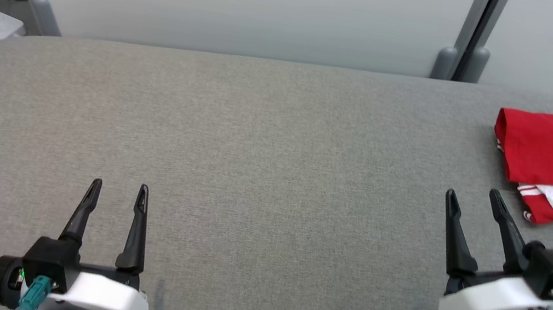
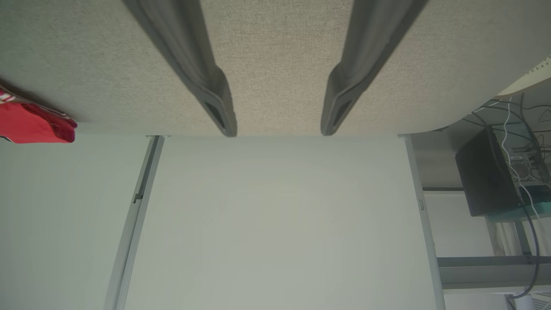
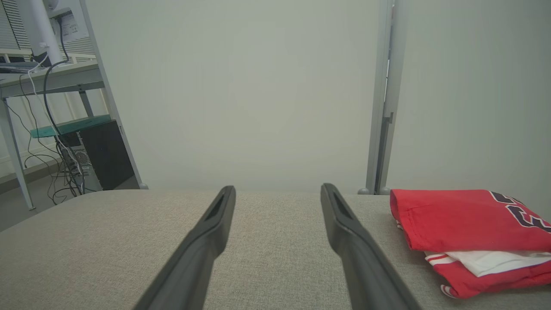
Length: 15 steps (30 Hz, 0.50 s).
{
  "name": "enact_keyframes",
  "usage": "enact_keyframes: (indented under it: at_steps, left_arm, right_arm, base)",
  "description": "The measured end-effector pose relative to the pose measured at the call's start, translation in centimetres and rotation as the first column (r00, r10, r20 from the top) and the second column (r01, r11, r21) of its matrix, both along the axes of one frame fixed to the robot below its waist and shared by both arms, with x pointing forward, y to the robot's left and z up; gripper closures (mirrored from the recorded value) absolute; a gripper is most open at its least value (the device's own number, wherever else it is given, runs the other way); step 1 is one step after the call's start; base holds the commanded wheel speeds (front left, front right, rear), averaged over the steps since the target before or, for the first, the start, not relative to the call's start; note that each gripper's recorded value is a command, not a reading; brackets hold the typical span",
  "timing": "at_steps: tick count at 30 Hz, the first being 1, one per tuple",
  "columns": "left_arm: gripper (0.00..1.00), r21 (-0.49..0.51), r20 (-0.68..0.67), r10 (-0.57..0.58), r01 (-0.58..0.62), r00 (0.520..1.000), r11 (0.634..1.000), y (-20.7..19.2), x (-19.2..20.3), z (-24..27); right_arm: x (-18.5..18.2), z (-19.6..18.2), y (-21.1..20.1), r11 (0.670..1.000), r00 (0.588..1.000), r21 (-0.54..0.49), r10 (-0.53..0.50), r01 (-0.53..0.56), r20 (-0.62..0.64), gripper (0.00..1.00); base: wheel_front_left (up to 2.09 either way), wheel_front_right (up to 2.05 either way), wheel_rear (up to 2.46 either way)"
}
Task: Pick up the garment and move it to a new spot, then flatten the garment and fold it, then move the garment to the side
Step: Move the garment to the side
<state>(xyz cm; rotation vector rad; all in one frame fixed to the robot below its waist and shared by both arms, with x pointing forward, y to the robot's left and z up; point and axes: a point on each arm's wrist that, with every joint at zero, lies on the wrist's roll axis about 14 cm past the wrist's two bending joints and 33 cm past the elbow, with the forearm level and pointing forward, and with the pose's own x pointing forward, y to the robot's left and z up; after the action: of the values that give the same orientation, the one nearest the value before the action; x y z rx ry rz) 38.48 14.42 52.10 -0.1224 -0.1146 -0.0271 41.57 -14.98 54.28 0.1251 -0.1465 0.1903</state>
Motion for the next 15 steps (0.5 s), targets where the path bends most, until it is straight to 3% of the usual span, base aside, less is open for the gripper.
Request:
enact_keyframes:
  at_steps: [15]
  left_arm:
    - [0.00,-0.002,0.080,0.025,-0.025,0.997,1.000,1.7,-4.0,2.3]
  right_arm:
    - [-5.5,0.4,0.1,0.999,0.999,0.049,-0.009,0.007,0.043,0.00]
  base:
    - [0.00,0.00,0.00]
